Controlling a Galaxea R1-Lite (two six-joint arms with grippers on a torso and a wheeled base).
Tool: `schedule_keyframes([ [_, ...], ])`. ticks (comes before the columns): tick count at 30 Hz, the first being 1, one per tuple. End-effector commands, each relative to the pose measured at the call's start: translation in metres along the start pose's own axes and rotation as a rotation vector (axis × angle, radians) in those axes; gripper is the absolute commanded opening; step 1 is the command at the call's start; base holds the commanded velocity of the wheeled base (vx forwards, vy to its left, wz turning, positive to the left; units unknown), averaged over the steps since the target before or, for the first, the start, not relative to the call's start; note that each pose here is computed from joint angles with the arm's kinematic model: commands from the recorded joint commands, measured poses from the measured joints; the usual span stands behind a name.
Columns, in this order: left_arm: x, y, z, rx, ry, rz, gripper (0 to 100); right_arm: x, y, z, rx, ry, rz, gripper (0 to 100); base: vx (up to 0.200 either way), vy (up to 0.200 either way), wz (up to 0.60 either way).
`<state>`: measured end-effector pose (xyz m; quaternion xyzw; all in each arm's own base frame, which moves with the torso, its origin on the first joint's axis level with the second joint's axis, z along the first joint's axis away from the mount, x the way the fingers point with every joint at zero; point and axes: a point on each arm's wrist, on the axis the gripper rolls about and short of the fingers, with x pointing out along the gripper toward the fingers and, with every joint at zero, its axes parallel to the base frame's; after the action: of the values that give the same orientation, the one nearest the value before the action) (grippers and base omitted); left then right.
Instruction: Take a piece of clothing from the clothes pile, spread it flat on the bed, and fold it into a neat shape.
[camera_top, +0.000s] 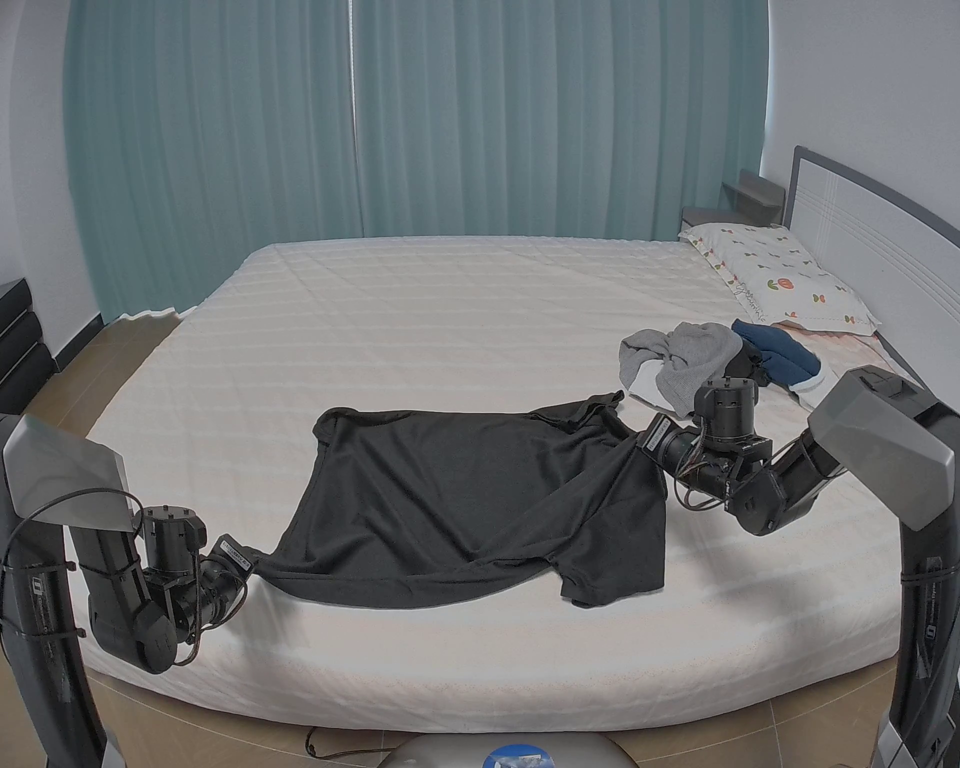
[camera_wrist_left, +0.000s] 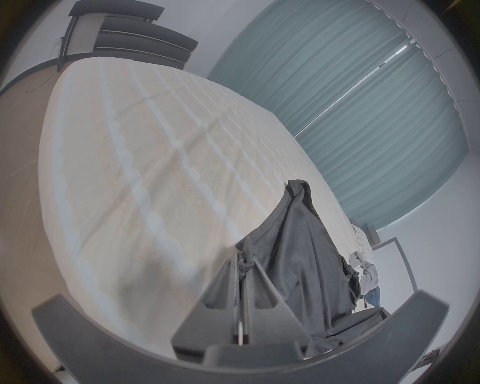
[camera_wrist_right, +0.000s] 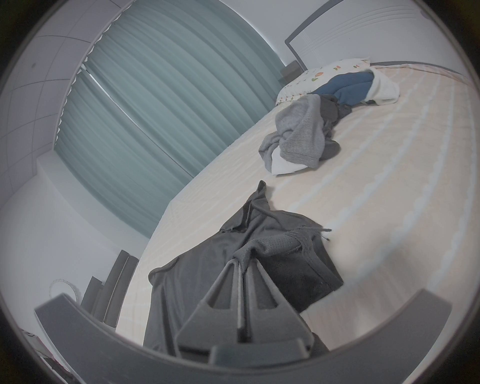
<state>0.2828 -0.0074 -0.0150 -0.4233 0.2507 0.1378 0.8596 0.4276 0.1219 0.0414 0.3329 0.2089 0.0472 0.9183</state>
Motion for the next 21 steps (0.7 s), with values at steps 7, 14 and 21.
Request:
schedule_keyframes([
  [7, 0.012, 0.011, -0.007, -0.006, 0.009, 0.024, 0, 0.052, -0.017, -0.025, -0.03, -0.012, -0.018, 0, 0.0, 0.0, 0.0],
  [14, 0.013, 0.011, -0.007, -0.004, 0.01, 0.023, 0, 0.067, -0.022, -0.033, -0.032, -0.06, -0.047, 0, 0.0, 0.0, 0.0],
  [21, 0.013, 0.011, -0.007, -0.004, 0.01, 0.023, 0, 0.067, -0.02, -0.036, -0.034, -0.066, -0.023, 100, 0.0, 0.0, 0.0],
])
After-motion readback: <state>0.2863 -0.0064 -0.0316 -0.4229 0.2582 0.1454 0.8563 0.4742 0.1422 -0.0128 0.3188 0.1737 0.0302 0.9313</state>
